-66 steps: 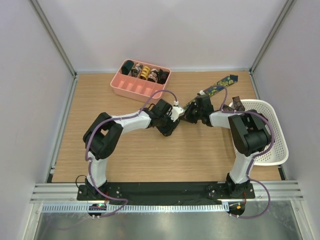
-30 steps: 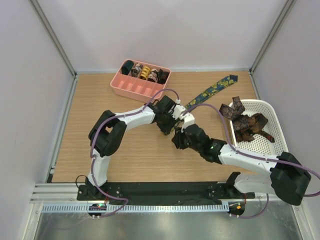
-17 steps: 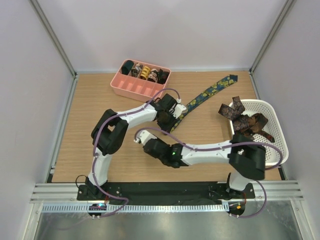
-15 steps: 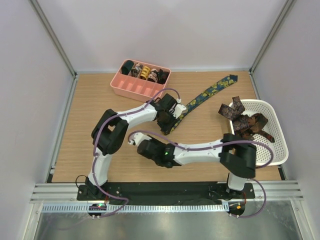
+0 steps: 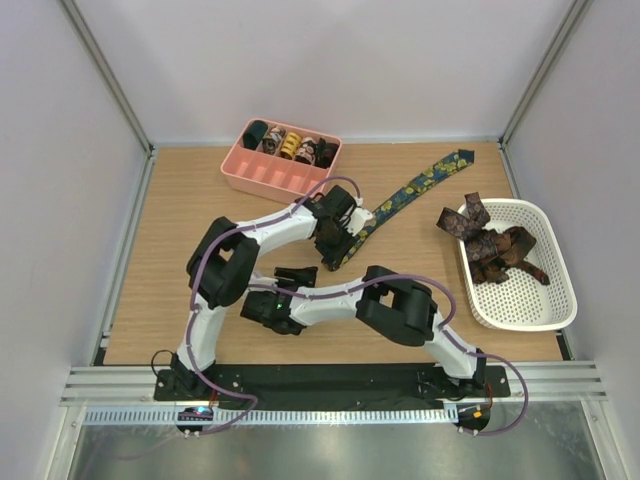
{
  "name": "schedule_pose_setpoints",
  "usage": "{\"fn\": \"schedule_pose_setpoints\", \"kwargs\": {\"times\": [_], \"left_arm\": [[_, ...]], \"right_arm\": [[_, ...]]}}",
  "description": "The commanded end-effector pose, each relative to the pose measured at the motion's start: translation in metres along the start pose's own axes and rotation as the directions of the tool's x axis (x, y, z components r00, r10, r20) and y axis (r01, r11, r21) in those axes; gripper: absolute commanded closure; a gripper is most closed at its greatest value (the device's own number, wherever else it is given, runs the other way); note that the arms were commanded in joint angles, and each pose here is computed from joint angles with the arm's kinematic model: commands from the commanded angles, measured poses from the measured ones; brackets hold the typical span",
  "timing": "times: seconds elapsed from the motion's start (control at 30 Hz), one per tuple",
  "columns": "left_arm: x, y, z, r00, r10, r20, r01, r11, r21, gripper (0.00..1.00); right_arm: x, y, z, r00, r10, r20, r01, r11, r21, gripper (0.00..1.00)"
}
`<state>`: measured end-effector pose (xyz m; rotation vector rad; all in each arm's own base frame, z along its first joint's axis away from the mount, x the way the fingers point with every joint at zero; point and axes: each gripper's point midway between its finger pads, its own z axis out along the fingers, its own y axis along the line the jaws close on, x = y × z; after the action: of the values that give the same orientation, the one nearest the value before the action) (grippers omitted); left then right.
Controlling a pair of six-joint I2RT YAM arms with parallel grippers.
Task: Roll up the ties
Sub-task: Roll the tie
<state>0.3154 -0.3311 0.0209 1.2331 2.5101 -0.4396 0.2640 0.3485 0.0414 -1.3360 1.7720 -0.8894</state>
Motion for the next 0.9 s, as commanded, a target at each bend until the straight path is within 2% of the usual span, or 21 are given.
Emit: {"fn": "schedule_pose_setpoints", "kwargs": {"times": [0.0,0.43,0.73,0.87], "left_arm": [[0.046,-0.01,0.009,0.98,-0.063,-0.19,0.073,0.996,0.045,0.7],[0.047,-0.014,-0.003,0.957,-0.107,-0.269,0.124,0.991,0.045,0.69],[0.049,-0.022,-0.009,0.945,-0.115,-0.305,0.144,0.987,0.074,0.69],[0.049,-0.023,-0.008,0.943,-0.119,-0.309,0.15,0.986,0.077,0.69]], "right_arm": [[0.011,-0.014,0.007,0.997,-0.068,-0.048,0.07,0.996,0.05,0.39],[0.042,0.002,0.035,0.987,-0.094,-0.129,0.099,0.995,0.03,0.38],[0.043,0.019,0.041,0.983,-0.13,-0.13,0.127,0.991,-0.029,0.42],[0.043,0.016,0.043,0.98,-0.142,-0.14,0.142,0.99,-0.008,0.43]]}}
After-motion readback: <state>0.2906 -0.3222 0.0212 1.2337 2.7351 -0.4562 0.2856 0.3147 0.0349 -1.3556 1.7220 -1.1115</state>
